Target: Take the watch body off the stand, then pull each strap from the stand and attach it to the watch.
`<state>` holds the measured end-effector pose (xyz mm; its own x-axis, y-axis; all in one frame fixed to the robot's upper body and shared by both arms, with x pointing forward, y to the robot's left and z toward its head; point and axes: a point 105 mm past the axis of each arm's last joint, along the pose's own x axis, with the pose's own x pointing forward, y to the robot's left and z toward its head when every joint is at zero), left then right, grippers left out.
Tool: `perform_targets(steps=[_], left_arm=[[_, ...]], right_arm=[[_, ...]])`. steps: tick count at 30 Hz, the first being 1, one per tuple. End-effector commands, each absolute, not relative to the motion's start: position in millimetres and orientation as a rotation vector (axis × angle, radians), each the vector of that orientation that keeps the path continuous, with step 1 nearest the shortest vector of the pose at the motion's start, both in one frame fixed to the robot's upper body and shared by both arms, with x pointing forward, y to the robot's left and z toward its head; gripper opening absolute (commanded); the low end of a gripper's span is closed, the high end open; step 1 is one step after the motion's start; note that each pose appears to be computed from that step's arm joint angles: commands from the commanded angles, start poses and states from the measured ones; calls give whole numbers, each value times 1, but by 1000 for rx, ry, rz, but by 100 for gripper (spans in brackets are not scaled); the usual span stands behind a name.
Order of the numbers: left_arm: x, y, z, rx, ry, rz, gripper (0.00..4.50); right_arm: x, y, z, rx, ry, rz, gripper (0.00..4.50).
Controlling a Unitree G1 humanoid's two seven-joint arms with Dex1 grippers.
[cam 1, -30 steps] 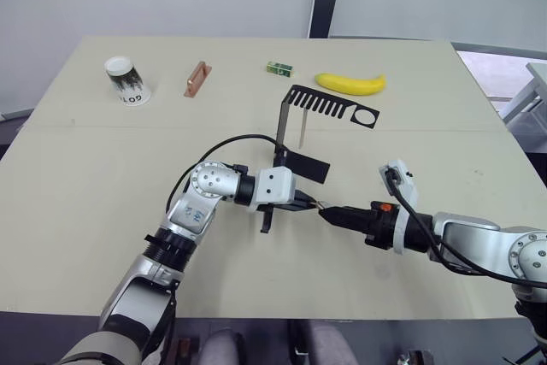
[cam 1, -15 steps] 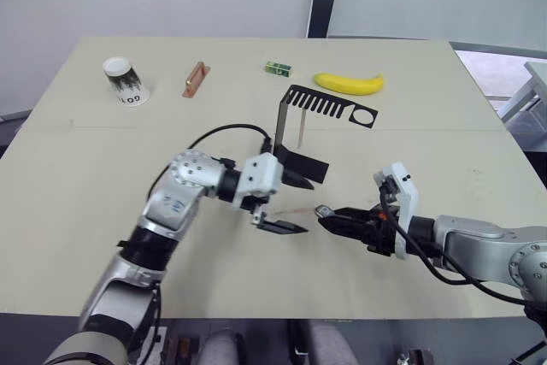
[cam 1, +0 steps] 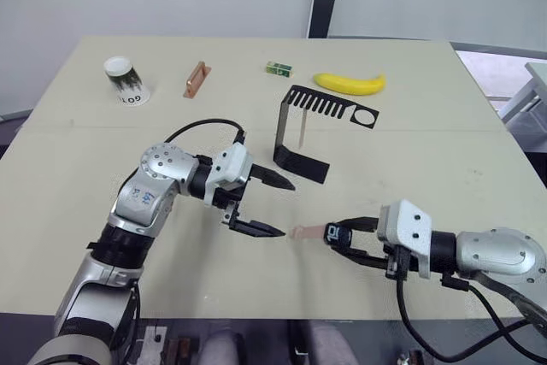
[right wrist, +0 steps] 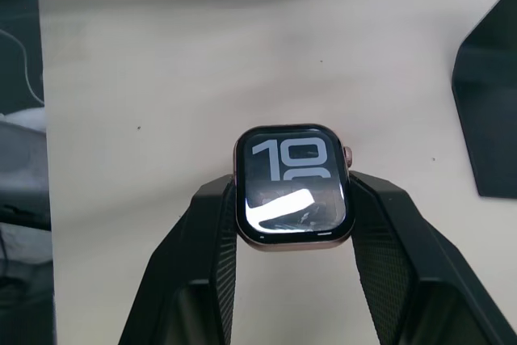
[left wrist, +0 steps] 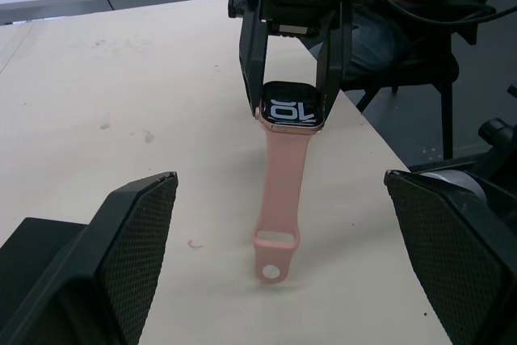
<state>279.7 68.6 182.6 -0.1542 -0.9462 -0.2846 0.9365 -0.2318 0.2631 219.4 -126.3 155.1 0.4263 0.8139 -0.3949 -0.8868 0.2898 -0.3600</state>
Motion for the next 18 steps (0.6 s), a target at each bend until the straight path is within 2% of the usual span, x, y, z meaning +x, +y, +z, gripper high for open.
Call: perform_targets(steps=[1, 9, 18], left_arm=[[279, 70, 186, 448, -53, -1743, 442], [275, 81, 181, 440, -26, -1722, 442], [280, 116, 169, 507, 25, -1572, 442]], right_arm=[[221, -126, 165, -591, 64, 1136, 151], [226, -124, 164, -567, 49, 1149, 151], [243, -92, 155, -485, 27, 1230, 151]])
